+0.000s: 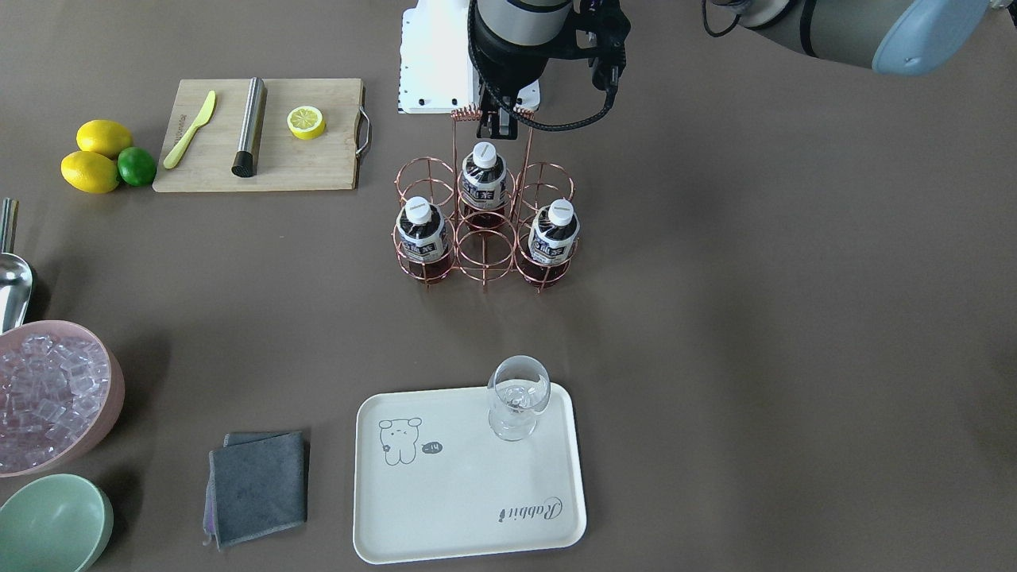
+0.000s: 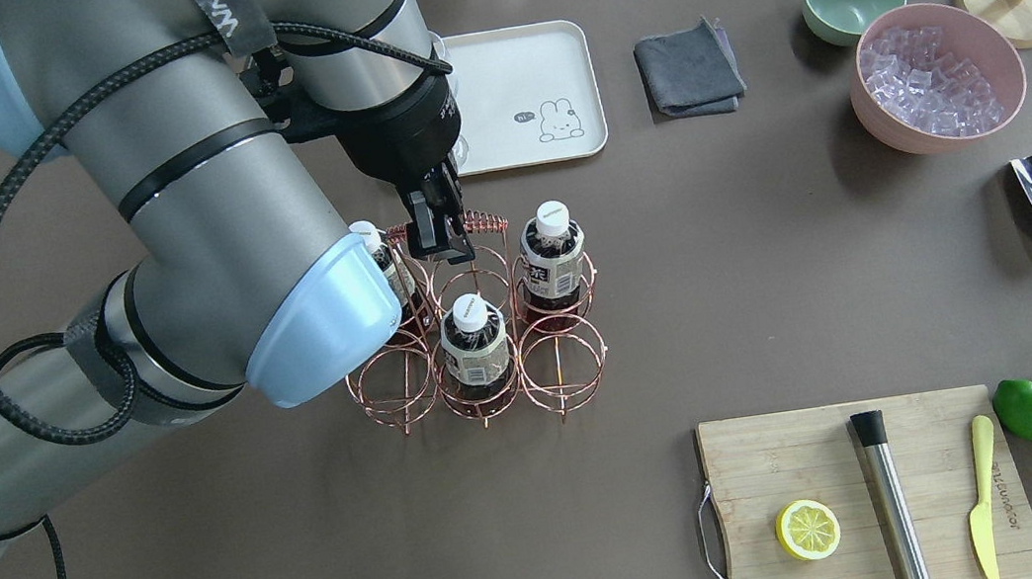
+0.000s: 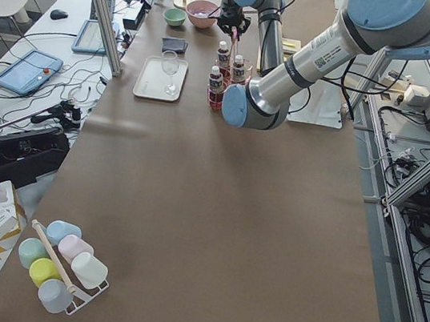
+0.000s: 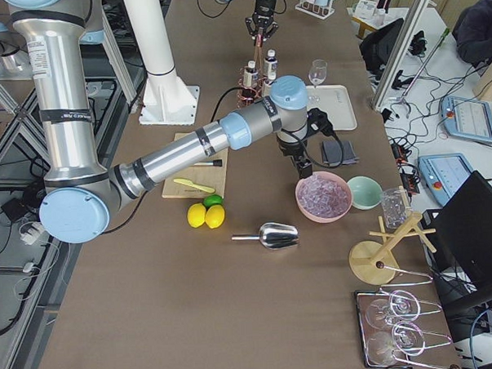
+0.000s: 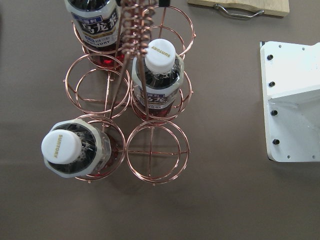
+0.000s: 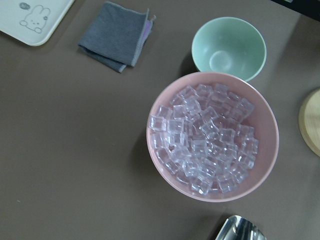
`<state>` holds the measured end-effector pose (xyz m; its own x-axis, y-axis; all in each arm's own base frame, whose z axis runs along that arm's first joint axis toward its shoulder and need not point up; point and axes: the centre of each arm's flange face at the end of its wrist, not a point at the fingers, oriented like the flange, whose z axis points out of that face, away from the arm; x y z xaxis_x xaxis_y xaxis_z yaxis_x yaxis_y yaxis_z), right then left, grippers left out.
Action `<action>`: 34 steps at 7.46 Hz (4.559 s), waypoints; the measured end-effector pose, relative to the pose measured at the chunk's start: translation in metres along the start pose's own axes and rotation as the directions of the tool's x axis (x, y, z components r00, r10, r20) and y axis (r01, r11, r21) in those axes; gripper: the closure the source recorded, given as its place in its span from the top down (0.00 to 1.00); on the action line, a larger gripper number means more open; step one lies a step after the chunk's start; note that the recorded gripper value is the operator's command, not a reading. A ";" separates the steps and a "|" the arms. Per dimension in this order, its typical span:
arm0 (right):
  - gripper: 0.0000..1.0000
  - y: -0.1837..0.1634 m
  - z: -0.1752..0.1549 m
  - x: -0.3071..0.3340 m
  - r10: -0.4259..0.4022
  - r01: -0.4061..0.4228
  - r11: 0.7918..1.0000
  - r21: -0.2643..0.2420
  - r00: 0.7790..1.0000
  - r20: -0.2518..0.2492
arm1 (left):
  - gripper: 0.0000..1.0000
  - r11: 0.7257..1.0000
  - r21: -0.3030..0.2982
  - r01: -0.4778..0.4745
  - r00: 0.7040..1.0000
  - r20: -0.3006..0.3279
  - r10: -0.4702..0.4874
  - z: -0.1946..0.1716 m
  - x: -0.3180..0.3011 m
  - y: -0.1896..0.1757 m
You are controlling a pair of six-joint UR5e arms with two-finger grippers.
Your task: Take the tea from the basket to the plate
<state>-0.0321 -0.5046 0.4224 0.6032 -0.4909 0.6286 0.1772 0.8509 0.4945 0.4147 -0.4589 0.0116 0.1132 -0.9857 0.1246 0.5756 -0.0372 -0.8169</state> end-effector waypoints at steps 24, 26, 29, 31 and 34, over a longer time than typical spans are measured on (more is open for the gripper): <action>0.97 -0.116 0.141 -0.430 -0.386 0.330 0.901 0.283 0.906 0.172 | 0.00 1.000 0.019 -0.006 1.000 0.003 0.006 0.013 -0.005 -0.004; 0.87 -0.114 0.144 -0.434 -0.390 0.334 0.899 0.284 0.904 0.172 | 0.00 1.000 0.020 -0.005 1.000 0.003 0.005 0.014 -0.004 -0.004; 0.87 -0.113 0.147 -0.435 -0.396 0.337 0.895 0.291 0.902 0.172 | 0.00 1.000 0.020 -0.005 1.000 0.003 0.005 0.014 -0.004 -0.004; 0.79 -0.115 0.147 -0.435 -0.395 0.337 0.893 0.298 0.904 0.162 | 0.00 1.000 0.020 -0.004 1.000 0.003 0.004 0.014 -0.004 -0.004; 0.76 -0.120 0.148 -0.438 -0.396 0.337 0.891 0.304 0.905 0.157 | 0.00 1.000 0.020 -0.004 1.000 0.004 0.004 0.014 -0.004 -0.004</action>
<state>-0.4328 -0.4193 0.1771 0.3530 -0.8106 0.4673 0.1252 0.5358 0.8350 0.4232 -0.4523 0.0228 0.1188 -0.9852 0.1236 0.5914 -0.0298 -0.8058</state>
